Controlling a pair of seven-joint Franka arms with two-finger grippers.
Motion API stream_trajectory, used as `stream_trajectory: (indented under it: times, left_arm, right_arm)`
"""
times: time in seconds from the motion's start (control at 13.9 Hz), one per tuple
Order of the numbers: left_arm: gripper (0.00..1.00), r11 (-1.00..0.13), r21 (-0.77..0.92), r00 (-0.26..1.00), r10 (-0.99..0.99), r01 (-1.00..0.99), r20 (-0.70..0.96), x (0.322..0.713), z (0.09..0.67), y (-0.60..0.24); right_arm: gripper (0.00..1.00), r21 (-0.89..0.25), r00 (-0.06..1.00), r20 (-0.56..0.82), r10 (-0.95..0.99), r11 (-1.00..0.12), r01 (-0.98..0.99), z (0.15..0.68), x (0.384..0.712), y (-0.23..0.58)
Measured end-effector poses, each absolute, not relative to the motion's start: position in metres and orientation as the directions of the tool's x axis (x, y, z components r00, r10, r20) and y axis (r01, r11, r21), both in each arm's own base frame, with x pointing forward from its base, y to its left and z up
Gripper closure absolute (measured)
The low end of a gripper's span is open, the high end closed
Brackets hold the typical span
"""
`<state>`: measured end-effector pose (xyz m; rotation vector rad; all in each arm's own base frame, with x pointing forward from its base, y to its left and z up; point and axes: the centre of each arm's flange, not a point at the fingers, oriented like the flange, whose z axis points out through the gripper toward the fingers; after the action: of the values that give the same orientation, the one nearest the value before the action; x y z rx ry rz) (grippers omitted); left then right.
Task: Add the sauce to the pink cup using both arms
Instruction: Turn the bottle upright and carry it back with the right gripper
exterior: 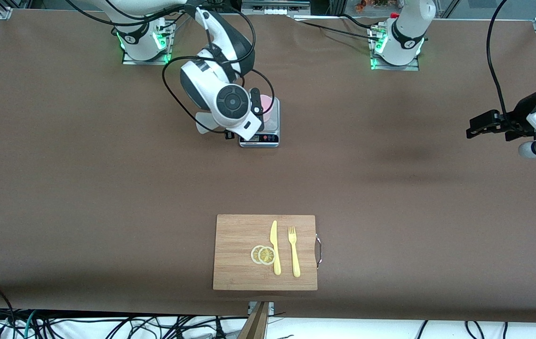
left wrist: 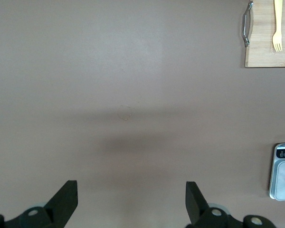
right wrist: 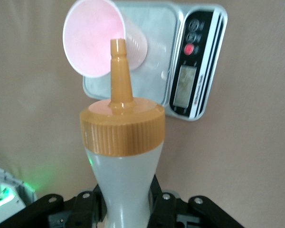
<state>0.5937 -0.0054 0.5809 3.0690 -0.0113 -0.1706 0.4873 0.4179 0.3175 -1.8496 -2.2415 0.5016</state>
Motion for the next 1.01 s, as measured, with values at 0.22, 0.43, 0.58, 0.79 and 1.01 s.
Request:
stream_trajectory:
  times: [0.22,0.43,0.58,0.79,1.01]
  left_arm:
    - [0.00,-0.998,0.068,0.994,-0.011,-0.003,-0.110,0.594,0.581,-0.005]
    - [0.00,-0.998,0.068,0.994,-0.011,-0.003,-0.110,0.594,0.581,-0.005]
    - [0.00,-0.998,0.068,0.994,-0.011,-0.004,-0.110,0.594,0.581,-0.005]
    - [0.00,-0.998,0.068,0.994,-0.012,-0.004,-0.110,0.594,0.581,-0.006]
    - [0.00,-0.998,0.068,0.994,-0.012,-0.005,-0.110,0.594,0.581,-0.006]
  right_arm:
    - [0.66,-0.385,-0.199,0.091,0.976,0.218,0.897,0.315,0.517,0.383]
    - [0.66,-0.380,-0.178,0.280,0.943,0.279,0.882,0.316,0.553,0.324]
    - [0.66,-0.355,-0.152,0.425,0.893,0.318,0.879,0.313,0.574,0.278]
    - [0.66,-0.314,-0.119,0.604,0.788,0.373,0.873,0.299,0.592,0.201]
    - [0.66,-0.276,-0.060,0.748,0.661,0.391,0.878,0.275,0.598,0.123]
